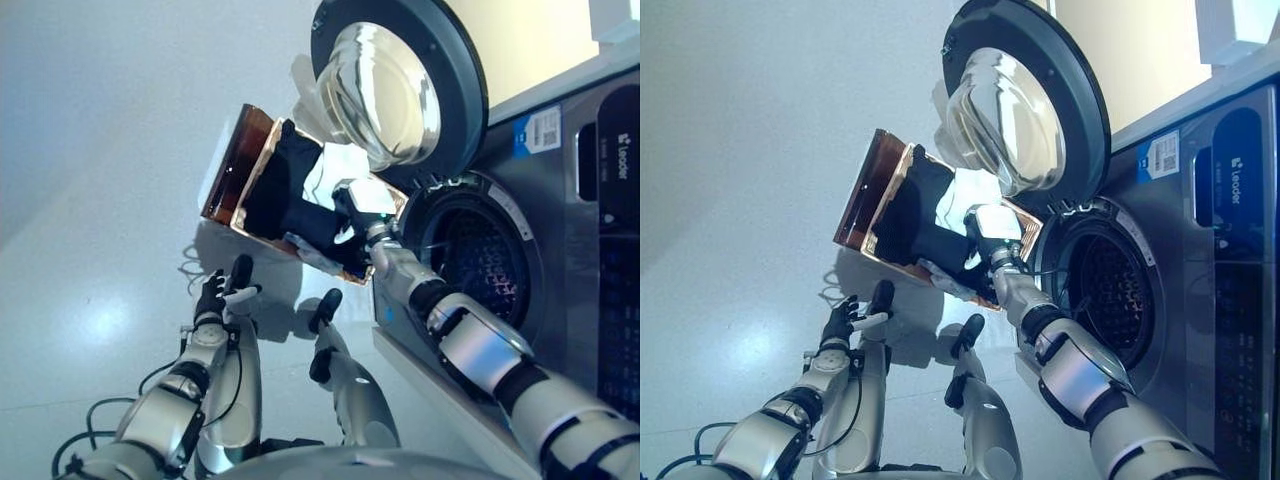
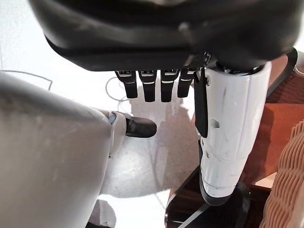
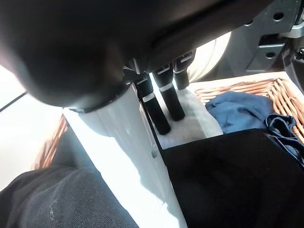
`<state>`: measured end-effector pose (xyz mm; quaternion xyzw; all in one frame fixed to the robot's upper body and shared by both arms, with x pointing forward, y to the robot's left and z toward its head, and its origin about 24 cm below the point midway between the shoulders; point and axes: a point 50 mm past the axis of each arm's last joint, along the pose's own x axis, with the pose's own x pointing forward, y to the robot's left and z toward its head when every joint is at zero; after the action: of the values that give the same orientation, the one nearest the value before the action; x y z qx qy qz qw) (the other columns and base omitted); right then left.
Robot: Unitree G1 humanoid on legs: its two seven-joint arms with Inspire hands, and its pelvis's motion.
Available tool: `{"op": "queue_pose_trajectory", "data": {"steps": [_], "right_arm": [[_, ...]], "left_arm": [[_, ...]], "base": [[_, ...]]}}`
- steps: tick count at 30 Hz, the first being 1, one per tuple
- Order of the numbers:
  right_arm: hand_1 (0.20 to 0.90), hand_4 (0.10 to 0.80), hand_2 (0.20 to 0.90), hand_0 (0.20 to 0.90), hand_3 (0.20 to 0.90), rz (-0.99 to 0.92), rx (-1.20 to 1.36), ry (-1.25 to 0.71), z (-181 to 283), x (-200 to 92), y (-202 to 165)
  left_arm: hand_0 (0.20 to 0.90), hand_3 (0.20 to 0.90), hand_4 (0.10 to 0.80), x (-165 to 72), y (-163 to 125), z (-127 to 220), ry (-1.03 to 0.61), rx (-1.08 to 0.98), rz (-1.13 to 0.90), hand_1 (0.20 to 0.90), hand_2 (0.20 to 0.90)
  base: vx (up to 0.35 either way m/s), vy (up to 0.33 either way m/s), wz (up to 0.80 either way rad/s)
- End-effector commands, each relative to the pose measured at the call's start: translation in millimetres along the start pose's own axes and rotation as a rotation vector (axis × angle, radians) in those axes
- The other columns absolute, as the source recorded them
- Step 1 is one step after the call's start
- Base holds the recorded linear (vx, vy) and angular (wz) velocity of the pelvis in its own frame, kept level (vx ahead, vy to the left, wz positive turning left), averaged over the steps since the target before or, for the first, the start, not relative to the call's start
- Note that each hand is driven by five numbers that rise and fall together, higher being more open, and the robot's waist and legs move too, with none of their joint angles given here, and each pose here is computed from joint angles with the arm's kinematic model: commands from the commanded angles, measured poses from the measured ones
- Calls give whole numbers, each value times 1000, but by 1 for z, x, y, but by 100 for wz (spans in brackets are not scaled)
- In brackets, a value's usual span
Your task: Pick up the clothes and place them into the washing machine
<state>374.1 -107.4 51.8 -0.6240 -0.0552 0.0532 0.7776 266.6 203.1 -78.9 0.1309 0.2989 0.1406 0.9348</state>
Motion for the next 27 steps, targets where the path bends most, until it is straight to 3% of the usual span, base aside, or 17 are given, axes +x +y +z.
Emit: {"op": "queue_pose_trajectory", "data": {"steps": [1,17,27], "right_arm": [[900,800,900,900,900,29,94,-137,45,3,3],[900,800,900,900,900,140,217,-106,36,-25,38],[900,800,900,900,900,159,230,-130,43,-30,44]], "left_arm": [[900,900,800,-1,-4,2,-21,-5,16,900,900],[900,900,800,-13,8,-49,159,59,41,900,900],[900,900,800,-15,12,-56,178,60,58,900,900]], "base": [[1,12,-7],[35,15,-14],[12,1,-7]]}}
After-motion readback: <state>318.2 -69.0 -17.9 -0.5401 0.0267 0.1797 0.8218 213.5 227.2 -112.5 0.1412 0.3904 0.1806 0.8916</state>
